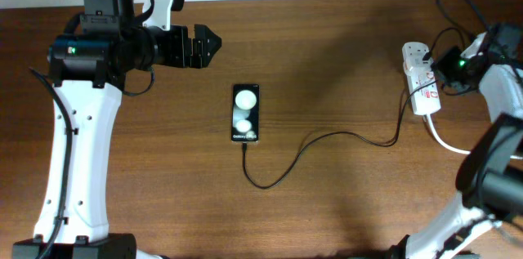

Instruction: Plug charger to phone and switch on socket

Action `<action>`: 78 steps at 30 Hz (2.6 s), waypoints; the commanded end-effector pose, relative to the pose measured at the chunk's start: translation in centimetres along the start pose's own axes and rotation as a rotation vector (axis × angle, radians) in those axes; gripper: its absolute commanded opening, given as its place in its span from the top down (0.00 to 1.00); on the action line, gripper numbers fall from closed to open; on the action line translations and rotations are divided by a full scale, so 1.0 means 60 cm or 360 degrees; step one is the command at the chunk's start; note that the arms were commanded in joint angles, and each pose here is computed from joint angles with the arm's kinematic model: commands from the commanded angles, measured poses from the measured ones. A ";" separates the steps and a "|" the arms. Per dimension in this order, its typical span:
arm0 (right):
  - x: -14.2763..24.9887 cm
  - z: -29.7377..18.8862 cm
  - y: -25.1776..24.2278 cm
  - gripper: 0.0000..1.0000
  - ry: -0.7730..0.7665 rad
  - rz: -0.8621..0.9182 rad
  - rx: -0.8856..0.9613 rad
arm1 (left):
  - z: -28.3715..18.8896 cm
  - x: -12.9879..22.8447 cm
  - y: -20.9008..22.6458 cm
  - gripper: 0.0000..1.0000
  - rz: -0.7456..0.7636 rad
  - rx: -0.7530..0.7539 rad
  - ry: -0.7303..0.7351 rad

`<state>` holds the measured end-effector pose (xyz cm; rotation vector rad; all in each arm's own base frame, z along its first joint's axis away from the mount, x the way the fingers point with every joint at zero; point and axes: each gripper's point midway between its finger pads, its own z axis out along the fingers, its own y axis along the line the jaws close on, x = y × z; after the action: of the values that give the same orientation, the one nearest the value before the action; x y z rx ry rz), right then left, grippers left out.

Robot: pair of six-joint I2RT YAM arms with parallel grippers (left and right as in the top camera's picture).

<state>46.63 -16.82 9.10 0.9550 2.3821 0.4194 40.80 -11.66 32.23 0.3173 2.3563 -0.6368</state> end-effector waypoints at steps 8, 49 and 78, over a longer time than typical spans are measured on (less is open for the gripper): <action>0.009 -0.219 0.143 0.96 -0.0200 -0.0336 -0.0252 | 0.000 -0.001 0.004 0.01 0.0011 -0.0010 -0.0004; 0.271 -0.445 0.191 0.02 -0.0038 -0.1234 -0.0181 | 0.000 -0.001 0.004 0.01 0.0011 -0.0010 -0.0004; 0.407 -0.335 0.124 0.01 -0.1375 -0.1522 -0.0695 | 0.000 -0.001 0.004 0.01 0.0011 -0.0010 -0.0004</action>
<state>24.46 3.59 20.72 -0.2264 1.5898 0.0694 40.83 -11.61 32.22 0.3163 2.3566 -0.6325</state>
